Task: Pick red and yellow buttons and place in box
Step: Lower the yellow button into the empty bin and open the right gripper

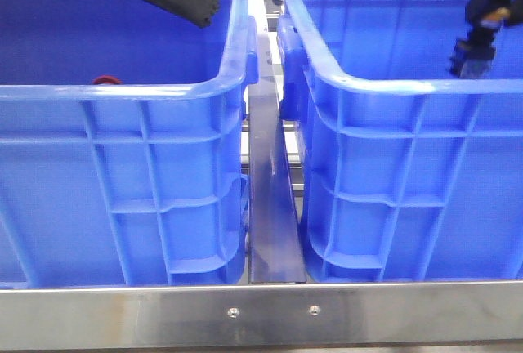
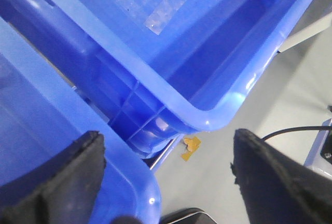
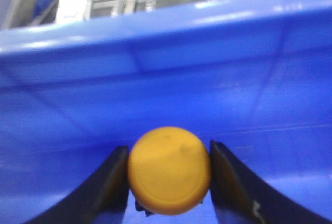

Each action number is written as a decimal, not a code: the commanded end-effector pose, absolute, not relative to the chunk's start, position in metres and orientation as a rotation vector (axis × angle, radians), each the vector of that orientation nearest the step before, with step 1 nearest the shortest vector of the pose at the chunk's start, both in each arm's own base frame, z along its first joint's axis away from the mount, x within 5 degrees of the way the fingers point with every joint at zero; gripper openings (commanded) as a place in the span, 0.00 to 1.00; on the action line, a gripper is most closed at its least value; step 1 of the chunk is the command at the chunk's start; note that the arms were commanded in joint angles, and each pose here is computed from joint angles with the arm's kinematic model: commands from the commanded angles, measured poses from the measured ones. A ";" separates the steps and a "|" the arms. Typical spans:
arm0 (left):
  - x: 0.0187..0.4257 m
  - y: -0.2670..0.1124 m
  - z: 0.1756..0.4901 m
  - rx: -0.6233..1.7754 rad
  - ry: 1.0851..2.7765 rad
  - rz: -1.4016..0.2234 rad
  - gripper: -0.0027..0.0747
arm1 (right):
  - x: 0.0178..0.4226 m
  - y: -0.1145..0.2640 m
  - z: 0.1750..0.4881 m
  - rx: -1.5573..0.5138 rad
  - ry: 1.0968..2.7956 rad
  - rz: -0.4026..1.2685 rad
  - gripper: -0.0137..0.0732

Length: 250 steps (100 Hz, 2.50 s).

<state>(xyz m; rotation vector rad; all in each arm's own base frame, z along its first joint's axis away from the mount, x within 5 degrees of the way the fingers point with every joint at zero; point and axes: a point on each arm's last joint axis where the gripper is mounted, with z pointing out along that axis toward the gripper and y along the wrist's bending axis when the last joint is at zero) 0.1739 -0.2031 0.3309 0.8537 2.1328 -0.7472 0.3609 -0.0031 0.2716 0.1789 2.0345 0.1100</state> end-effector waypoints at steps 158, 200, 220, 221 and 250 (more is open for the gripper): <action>0.174 -0.203 0.352 0.788 2.034 -0.791 0.67 | 0.334 0.004 0.349 0.093 1.847 0.147 0.70; 0.174 -0.204 0.352 0.787 2.032 -0.791 0.67 | 0.254 0.022 0.377 -0.093 1.881 0.285 0.39; 0.174 -0.203 0.353 0.789 2.027 -0.783 0.67 | 0.211 0.022 0.366 -0.100 1.869 0.289 0.17; 0.174 -0.203 0.353 0.789 2.030 -0.782 0.67 | 0.208 0.022 0.366 -0.101 1.862 0.288 0.16; 0.183 -0.178 0.363 0.645 2.048 -0.769 0.66 | 0.154 0.024 0.344 -0.123 1.844 0.301 0.13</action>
